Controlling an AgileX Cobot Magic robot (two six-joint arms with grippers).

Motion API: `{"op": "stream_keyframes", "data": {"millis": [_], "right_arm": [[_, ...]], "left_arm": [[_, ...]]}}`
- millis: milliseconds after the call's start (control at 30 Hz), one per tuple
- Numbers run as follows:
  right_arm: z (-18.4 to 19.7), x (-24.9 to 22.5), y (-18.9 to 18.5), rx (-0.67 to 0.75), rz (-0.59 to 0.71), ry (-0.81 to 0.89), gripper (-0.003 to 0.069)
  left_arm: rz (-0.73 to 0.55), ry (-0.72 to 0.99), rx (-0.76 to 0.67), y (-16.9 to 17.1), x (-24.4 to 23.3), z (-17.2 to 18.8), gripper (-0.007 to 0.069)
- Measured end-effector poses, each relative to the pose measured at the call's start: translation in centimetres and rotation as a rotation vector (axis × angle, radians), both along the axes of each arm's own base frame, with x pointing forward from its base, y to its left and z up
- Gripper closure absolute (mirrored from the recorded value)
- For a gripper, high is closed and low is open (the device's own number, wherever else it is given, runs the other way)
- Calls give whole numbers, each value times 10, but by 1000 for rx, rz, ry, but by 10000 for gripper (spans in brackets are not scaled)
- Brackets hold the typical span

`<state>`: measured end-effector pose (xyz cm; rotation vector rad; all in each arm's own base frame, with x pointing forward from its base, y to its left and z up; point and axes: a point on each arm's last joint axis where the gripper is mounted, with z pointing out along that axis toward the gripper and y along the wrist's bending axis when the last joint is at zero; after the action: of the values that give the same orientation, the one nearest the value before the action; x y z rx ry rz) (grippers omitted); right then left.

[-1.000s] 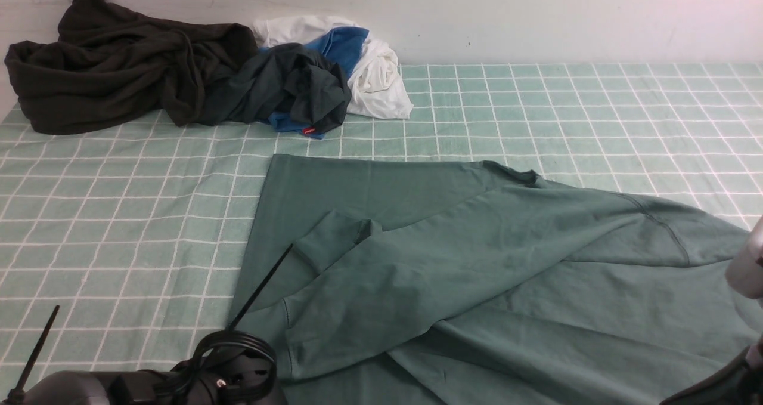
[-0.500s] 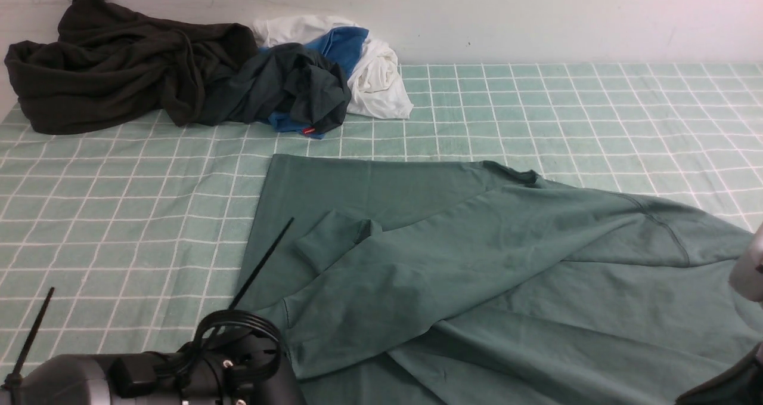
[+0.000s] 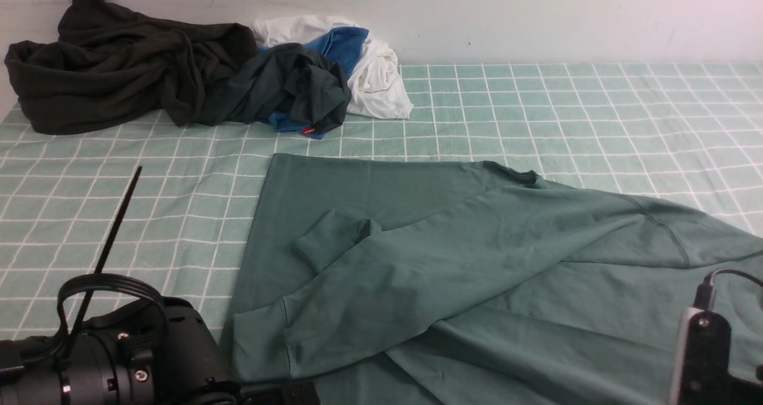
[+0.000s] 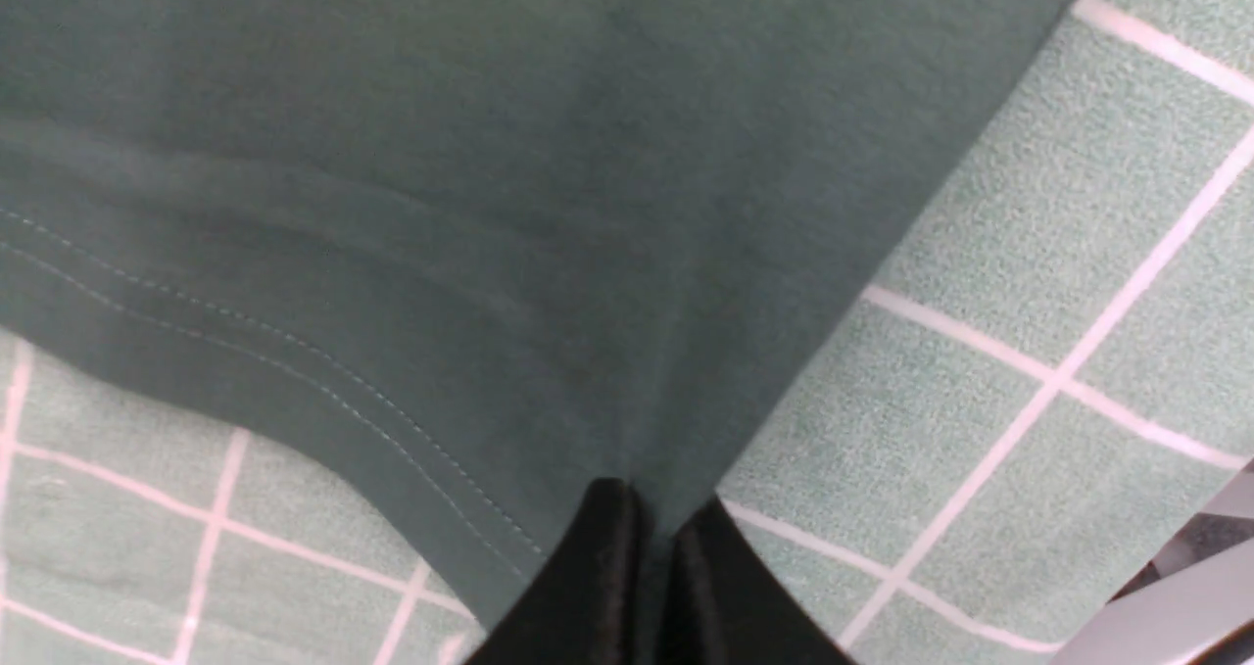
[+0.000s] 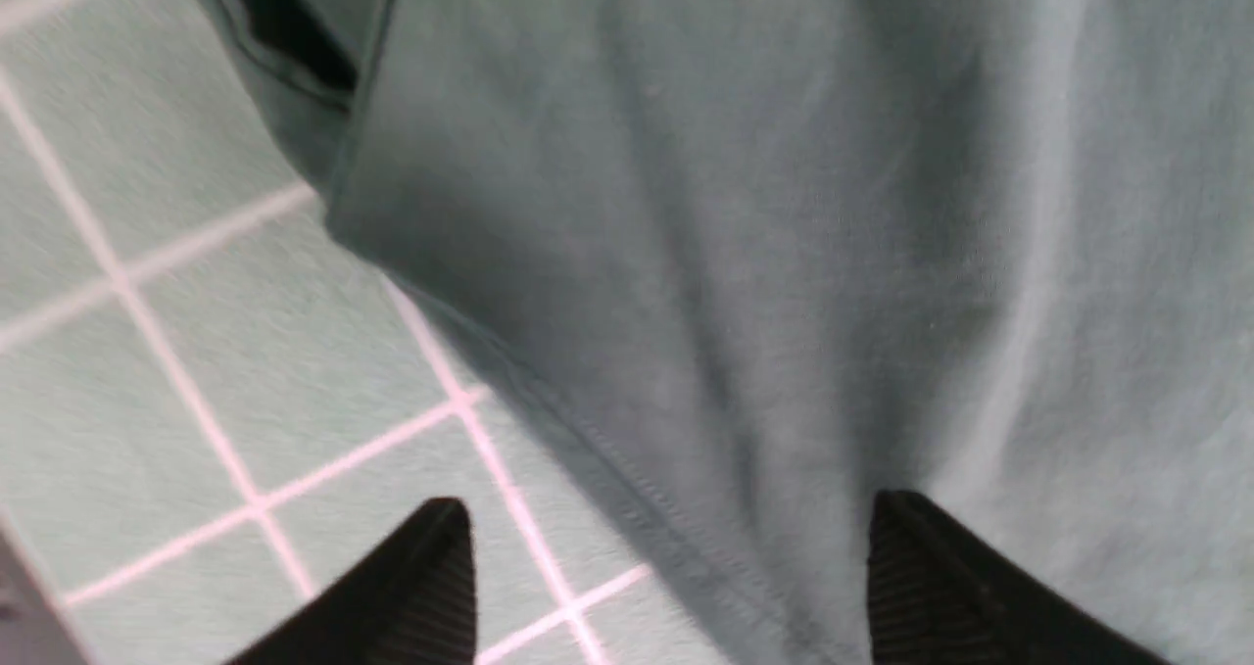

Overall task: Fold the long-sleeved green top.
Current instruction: Use both arms simultaneously to clamp the lower edge of the clothing fabric

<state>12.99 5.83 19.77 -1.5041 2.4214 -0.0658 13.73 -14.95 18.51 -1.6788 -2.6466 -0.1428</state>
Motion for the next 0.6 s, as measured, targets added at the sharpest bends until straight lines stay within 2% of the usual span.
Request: {"op": "stream_keyframes", "data": {"millis": [133,367,567,600], "right_arm": [[-16,6,-5,-101,89,-30,116],[-35,15,-7,-210,185,-5,146],[-46,22,-5,-239,228,15,234],[-46,23,-4,-240,229,18,274]], "left_arm": [[-1,-10,-23,-2,1,0,620],[-4,-18,-35,-3,1,-1,620],[-5,-19,-37,-3,1,-2,620],[-5,-19,-37,-3,1,-2,620]]}}
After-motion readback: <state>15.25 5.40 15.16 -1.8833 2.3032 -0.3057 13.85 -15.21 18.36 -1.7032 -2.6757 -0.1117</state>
